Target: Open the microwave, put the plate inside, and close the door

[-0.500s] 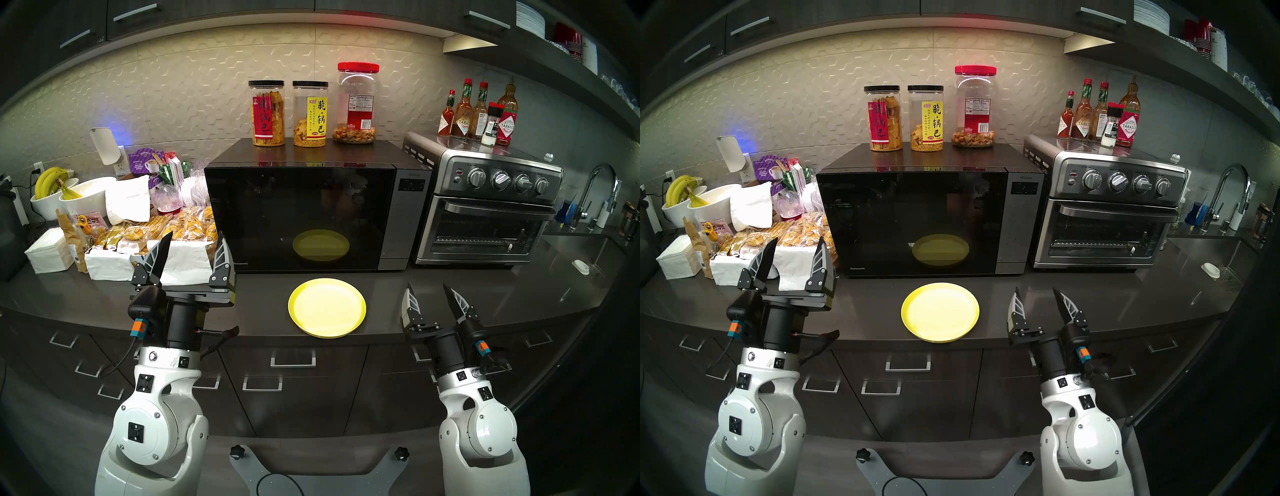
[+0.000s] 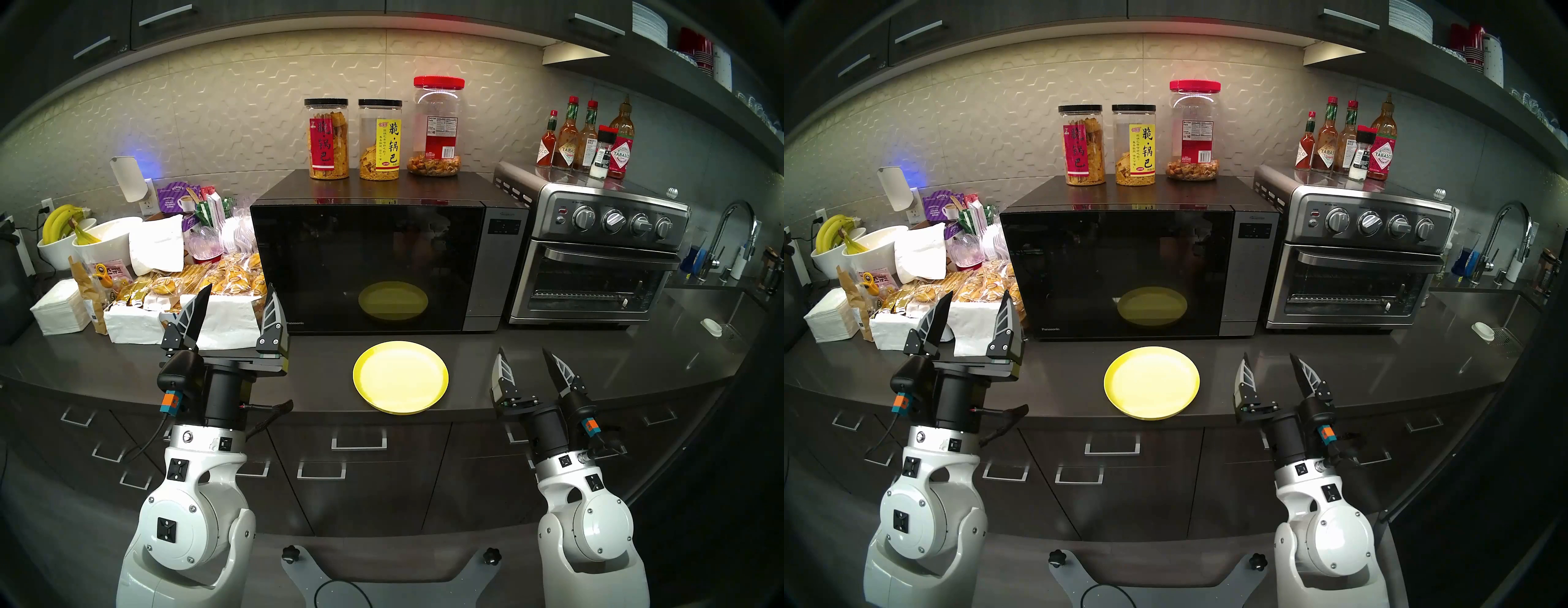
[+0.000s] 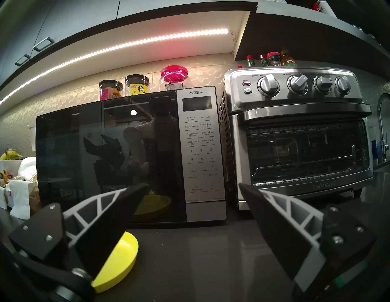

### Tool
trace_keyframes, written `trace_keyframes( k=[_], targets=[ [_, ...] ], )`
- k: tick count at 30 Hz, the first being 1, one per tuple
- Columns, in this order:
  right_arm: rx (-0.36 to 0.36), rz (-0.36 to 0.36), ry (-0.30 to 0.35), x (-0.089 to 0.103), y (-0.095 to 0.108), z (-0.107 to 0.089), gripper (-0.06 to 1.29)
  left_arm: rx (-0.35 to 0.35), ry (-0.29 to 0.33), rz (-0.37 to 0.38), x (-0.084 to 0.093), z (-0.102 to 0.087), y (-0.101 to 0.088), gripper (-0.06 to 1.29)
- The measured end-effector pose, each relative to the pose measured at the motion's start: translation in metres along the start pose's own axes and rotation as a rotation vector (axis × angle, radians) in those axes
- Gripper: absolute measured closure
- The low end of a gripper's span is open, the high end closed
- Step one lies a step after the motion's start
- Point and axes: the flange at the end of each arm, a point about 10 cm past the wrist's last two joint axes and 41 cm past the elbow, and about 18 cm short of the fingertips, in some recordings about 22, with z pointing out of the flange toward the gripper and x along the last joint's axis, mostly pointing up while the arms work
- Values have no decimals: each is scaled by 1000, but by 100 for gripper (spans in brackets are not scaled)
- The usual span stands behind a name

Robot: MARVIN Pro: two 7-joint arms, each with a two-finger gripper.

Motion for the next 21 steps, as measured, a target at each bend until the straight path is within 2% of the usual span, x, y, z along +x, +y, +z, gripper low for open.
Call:
trace_keyframes(
  k=[21],
  targets=[
    [0, 0, -1, 0, 0, 0, -2, -1, 0, 0, 0, 0, 0, -4]
  ],
)
